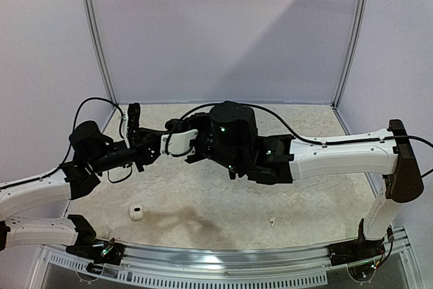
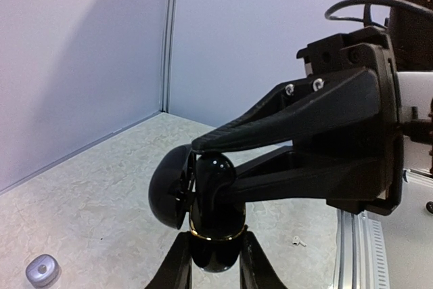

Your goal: Insert the wireless bluetooth earbuds into the charging case

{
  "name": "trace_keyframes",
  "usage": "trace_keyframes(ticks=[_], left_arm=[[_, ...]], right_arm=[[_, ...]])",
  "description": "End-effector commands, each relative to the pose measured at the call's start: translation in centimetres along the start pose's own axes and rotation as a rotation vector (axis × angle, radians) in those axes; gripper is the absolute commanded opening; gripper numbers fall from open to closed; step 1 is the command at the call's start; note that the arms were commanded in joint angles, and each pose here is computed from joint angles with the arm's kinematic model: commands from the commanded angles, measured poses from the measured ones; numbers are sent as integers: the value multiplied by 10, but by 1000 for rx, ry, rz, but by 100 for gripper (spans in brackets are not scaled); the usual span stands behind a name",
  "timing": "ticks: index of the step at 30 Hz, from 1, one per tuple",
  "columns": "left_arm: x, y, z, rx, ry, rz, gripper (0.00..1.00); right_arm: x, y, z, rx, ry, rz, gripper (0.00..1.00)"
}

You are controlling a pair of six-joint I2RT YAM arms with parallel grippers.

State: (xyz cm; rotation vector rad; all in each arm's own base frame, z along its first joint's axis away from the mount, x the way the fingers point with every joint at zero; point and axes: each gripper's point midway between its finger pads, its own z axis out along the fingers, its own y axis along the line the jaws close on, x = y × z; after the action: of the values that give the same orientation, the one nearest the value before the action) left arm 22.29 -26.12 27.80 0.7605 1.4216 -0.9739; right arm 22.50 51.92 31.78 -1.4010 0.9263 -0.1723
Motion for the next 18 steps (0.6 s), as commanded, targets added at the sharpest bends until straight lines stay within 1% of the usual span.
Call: trace_keyframes(ticks=[1, 18], left_arm=[[-23, 12, -2, -65, -68, 36, 0], [-23, 14, -2, -84, -61, 62, 0]], right_arm=[[7, 37, -3, -114, 18, -27, 13], [5, 48, -11, -170, 6, -73, 21]])
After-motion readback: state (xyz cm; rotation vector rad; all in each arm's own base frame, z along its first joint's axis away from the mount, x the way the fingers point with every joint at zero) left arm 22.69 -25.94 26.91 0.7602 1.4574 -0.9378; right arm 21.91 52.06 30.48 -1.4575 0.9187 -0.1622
